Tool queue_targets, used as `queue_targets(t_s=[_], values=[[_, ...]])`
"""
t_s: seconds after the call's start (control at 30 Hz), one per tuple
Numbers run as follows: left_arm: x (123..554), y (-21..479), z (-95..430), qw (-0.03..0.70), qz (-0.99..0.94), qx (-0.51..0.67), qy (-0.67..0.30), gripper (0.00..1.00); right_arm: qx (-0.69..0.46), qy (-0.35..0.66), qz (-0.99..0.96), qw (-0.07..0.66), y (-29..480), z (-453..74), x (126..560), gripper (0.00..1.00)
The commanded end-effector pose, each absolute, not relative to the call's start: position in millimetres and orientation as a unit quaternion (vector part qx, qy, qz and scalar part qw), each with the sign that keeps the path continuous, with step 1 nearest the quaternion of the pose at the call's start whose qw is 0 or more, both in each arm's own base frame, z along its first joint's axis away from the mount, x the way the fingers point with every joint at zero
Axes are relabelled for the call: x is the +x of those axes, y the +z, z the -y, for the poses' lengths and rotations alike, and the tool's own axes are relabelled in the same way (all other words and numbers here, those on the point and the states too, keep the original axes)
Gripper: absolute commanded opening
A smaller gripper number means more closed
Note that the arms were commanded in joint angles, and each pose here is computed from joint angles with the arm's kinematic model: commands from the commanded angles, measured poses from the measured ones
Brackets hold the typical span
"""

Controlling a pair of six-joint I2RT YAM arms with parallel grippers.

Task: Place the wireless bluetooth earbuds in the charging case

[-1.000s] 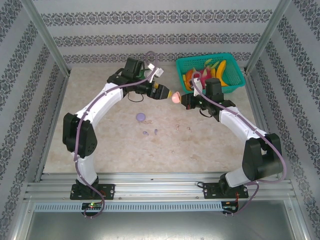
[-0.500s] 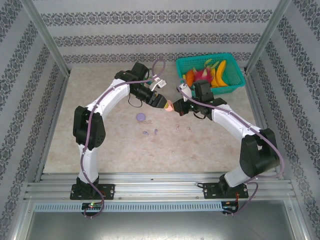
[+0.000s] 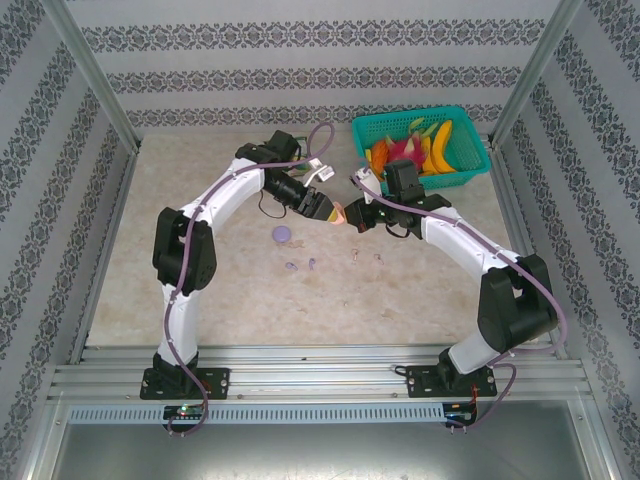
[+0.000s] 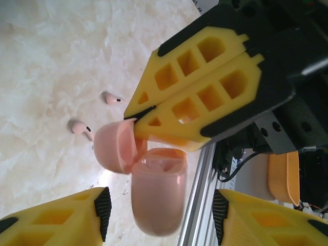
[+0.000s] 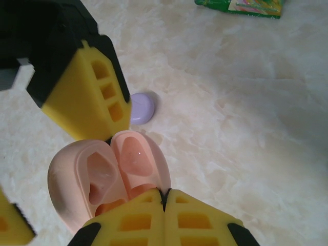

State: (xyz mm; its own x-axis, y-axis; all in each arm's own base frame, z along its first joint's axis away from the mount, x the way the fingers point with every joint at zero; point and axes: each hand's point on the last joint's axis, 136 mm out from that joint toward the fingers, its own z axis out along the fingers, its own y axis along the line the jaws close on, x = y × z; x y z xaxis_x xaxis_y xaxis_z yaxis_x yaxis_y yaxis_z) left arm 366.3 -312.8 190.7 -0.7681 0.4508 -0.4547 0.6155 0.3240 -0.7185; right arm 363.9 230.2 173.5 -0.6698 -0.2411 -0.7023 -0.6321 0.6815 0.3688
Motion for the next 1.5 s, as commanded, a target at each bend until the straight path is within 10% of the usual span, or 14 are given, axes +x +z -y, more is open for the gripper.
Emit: queue_targets(t_s=[0.0, 0.77, 1.4, 1.47], values=[[364, 200, 316, 0.084, -0.794, 0.339, -0.498, 0.51, -0.274, 0.308, -0.851, 0.326, 184, -238, 365, 0.00], [358, 195, 319, 0.056, -0.783, 0.344, -0.515, 0.40, -0.290, 0.300, -0.853, 0.312, 177, -243, 361, 0.00], [353, 190, 320, 0.044, -0.780, 0.345, -0.520, 0.13, -0.284, 0.292, -0.858, 0.314, 176, -240, 362, 0.00], [354, 190, 321, 0.047, -0.780, 0.347, -0.519, 0.06, -0.274, 0.289, -0.861, 0.317, 179, -237, 364, 0.16]])
